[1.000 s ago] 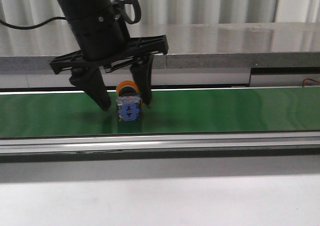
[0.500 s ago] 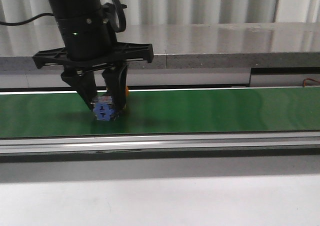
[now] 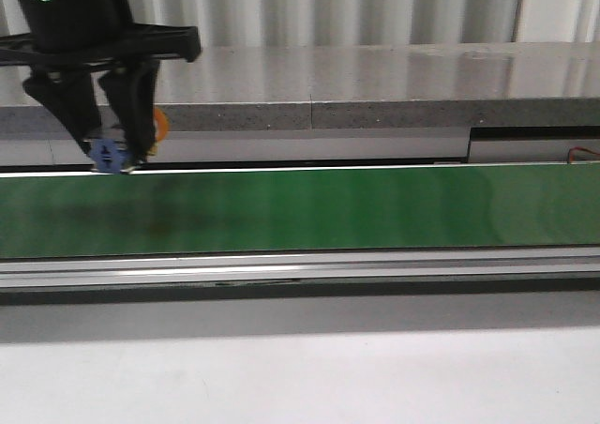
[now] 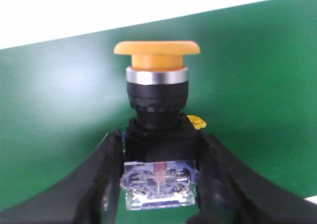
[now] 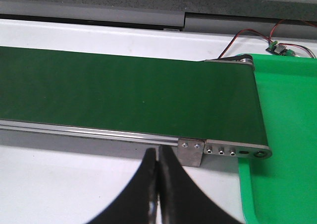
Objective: Move button from right to left
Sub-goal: 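Lift the button off the belt and carry it toward the blue tray, then lower the button into the blue tray with the left gripper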
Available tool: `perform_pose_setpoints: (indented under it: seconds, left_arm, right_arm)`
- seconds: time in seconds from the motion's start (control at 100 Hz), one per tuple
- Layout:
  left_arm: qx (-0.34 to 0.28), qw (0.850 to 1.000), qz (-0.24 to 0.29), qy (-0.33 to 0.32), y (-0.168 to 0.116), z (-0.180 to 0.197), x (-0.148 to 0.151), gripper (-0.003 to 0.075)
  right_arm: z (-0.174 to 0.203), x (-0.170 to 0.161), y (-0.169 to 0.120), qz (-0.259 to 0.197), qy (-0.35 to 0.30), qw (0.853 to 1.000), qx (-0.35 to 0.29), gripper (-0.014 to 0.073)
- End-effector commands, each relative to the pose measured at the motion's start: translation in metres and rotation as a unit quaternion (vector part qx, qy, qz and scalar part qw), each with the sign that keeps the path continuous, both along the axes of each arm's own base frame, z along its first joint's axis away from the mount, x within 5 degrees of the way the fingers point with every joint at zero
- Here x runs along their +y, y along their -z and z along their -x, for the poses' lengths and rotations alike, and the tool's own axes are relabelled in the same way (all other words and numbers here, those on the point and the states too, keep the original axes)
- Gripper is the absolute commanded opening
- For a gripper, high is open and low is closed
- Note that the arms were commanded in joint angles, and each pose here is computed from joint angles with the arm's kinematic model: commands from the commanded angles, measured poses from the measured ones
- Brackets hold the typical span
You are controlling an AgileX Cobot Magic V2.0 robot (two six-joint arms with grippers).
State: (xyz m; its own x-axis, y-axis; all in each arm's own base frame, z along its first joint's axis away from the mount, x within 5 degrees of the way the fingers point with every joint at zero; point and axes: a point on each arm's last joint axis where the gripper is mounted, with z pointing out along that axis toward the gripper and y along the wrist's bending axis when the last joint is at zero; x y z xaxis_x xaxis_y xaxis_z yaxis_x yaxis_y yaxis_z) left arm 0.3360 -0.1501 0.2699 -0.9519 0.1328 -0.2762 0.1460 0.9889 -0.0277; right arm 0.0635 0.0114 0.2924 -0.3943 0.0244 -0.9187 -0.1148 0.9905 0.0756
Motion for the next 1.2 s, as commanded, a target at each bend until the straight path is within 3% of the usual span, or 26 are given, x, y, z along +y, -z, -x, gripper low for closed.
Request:
perform_pose_setpoints:
  seconds: [0.0,0.24,0.46,0.69,0.91,1.19]
  left_arm:
    - [-0.042,0.999,0.006,-0.002,-0.033,0.001,0.023,-0.0010]
    - [-0.012,0.999,-0.043,0.000,-0.034,-0.009,0.091,-0.0010]
    - [0.001,0.996,-0.055,-0.065,-0.033,-0.012,0.160,-0.0010]
    - [0.019,0.993,-0.073,-0.088,-0.031,-0.004,0.223,-0.0010]
    - [-0.008,0.988,-0.081,-0.130,-0.025,-0.006,0.262,-0.0010]
    - [0.051,0.987,-0.106,-0.109,0.016,-0.016,0.287,-0.0010]
  right_arm:
    - [-0.002,-0.001,-0.013,0.000,0.003,0.999,-0.048,-0.0066]
    - [-0.002,-0.001,-0.013,0.000,0.003,0.999,-0.048,-0.0066]
    - [-0.002,-0.001,-0.013,0.000,0.003,0.999,-0.048,-0.0066]
    - [-0.002,-0.001,-0.013,0.000,0.003,0.999,-0.048,-0.0066]
    - [-0.002,-0.001,-0.013,0.000,0.003,0.999,-0.048,-0.0066]
    - [-0.002,-0.001,-0.013,0.000,0.003,0.999,-0.048,-0.0066]
